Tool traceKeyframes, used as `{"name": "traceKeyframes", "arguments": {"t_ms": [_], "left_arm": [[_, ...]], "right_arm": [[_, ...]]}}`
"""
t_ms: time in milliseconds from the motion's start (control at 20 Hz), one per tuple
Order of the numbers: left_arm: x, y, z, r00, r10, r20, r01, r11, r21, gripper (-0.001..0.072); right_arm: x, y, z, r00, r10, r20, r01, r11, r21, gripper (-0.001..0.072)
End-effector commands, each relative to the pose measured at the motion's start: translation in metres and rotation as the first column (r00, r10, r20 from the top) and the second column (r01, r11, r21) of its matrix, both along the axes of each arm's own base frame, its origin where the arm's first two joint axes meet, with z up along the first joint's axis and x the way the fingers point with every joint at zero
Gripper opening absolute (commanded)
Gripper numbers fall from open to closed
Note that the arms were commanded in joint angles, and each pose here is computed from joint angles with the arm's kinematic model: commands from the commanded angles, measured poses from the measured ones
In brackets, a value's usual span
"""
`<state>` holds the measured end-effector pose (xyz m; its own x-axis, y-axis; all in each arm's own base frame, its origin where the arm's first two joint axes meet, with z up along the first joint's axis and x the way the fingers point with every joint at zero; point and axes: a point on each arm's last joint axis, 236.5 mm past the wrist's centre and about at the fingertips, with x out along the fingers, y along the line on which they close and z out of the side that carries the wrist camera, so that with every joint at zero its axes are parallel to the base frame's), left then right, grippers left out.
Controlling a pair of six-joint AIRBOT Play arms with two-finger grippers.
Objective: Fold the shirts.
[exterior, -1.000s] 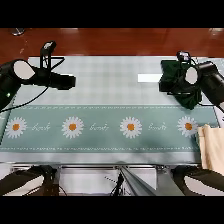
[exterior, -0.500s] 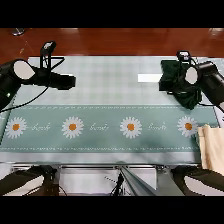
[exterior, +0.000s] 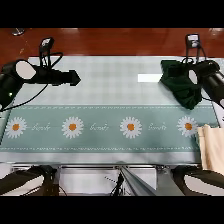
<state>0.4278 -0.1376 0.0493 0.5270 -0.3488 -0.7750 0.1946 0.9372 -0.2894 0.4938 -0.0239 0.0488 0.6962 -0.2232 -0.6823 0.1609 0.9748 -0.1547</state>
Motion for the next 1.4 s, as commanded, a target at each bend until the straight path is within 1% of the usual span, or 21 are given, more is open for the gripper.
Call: {"name": "traceKeyframes", "arguments": {"t_ms": [0,100,200,300,450,500,550,600,650,700,750,850,950,1000,1100,1150,1200,1350], "left_arm": [[0.009,0.001,-0.003,1.0,0.005,0.024,-0.005,1.0,0.005,0.0705],[0.009,0.002,-0.008,1.0,0.004,0.012,-0.004,1.0,0.012,0.0705],[0.009,0.001,-0.015,1.0,0.003,-0.002,-0.003,1.0,0.014,0.0705],[0.009,0.001,-0.023,1.0,0.002,-0.022,-0.002,1.0,0.017,0.0705],[0.009,0.001,-0.033,0.999,0.001,-0.045,0.0,1.0,0.021,0.0705],[0.008,0.001,-0.035,0.999,0.001,-0.052,0.0,1.0,0.022,0.0705],[0.006,0.002,-0.039,0.998,-0.001,-0.071,0.003,1.0,0.024,0.0705],[-0.001,0.005,-0.041,0.994,0.014,-0.109,-0.012,1.0,0.016,0.0705],[-0.011,0.01,-0.043,0.985,0.034,-0.168,-0.033,0.999,0.008,0.0705],[-0.024,0.016,-0.045,0.975,0.026,-0.222,-0.024,1.0,0.015,0.0705],[-0.038,0.025,-0.045,0.962,0.014,-0.271,-0.006,1.0,0.027,0.0705],[-0.06,0.044,-0.03,0.953,-0.009,-0.303,0.021,0.999,0.038,0.0705],[-0.078,0.057,-0.004,0.966,0.003,-0.259,0.007,0.999,0.04,0.0705],[-0.088,0.06,0.008,0.976,0.012,-0.217,-0.004,0.999,0.039,0.0705],[-0.115,0.058,0.027,0.993,0.023,-0.12,-0.022,1.0,0.015,0.0705],[-0.129,0.052,0.034,0.997,0.024,-0.08,-0.026,0.999,-0.02,0.0705],[-0.144,0.043,0.039,0.999,0.023,-0.045,-0.026,0.997,-0.069,0.0705],[-0.174,0.03,0.044,0.999,0.027,0.031,-0.022,0.988,-0.152,0.0705]], "right_arm": [[0.027,-0.073,-0.004,0.978,-0.182,0.106,0.177,0.982,0.06,0.0625],[0.024,-0.116,-0.034,0.953,-0.298,0.047,0.291,0.949,0.122,0.0617],[0.023,-0.138,-0.056,0.941,-0.337,-0.003,0.333,0.929,0.163,0.0617],[0.02,-0.144,-0.084,0.944,-0.318,-0.081,0.328,0.928,0.178,0.0616],[0.002,-0.127,-0.137,0.925,-0.268,-0.268,0.328,0.921,0.21,0.0614],[-0.005,-0.116,-0.151,0.915,-0.235,-0.329,0.318,0.92,0.228,0.0593],[-0.01,-0.107,-0.16,0.908,-0.183,-0.378,0.285,0.929,0.234,0.0528],[-0.016,-0.101,-0.165,0.898,-0.146,-0.415,0.258,0.939,0.227,0.0426],[-0.019,-0.095,-0.161,0.889,-0.136,-0.438,0.259,0.937,0.235,0.0142],[-0.014,-0.091,-0.149,0.892,-0.13,-0.433,0.26,0.931,0.257,0.0031],[-0.003,-0.088,-0.127,0.909,-0.119,-0.4,0.246,0.927,0.282,0.0031],[0.032,-0.081,-0.049,0.967,-0.095,-0.236,0.169,0.934,0.316,0.003],[0.059,-0.071,0.063,0.996,-0.085,0.021,0.074,0.942,0.327,0.003],[0.063,-0.061,0.117,0.987,-0.074,0.146,0.022,0.943,0.331,0.003],[0.05,-0.041,0.216,0.936,-0.043,0.349,-0.072,0.948,0.309,0.003],[0.036,-0.029,0.258,0.905,-0.013,0.426,-0.116,0.954,0.276,0.003],[0.021,-0.017,0.293,0.874,0.025,0.486,-0.158,0.959,0.236,0.003],[-0.035,0.027,0.38,0.764,0.146,0.628,-0.278,0.953,0.117,0.003]]}}
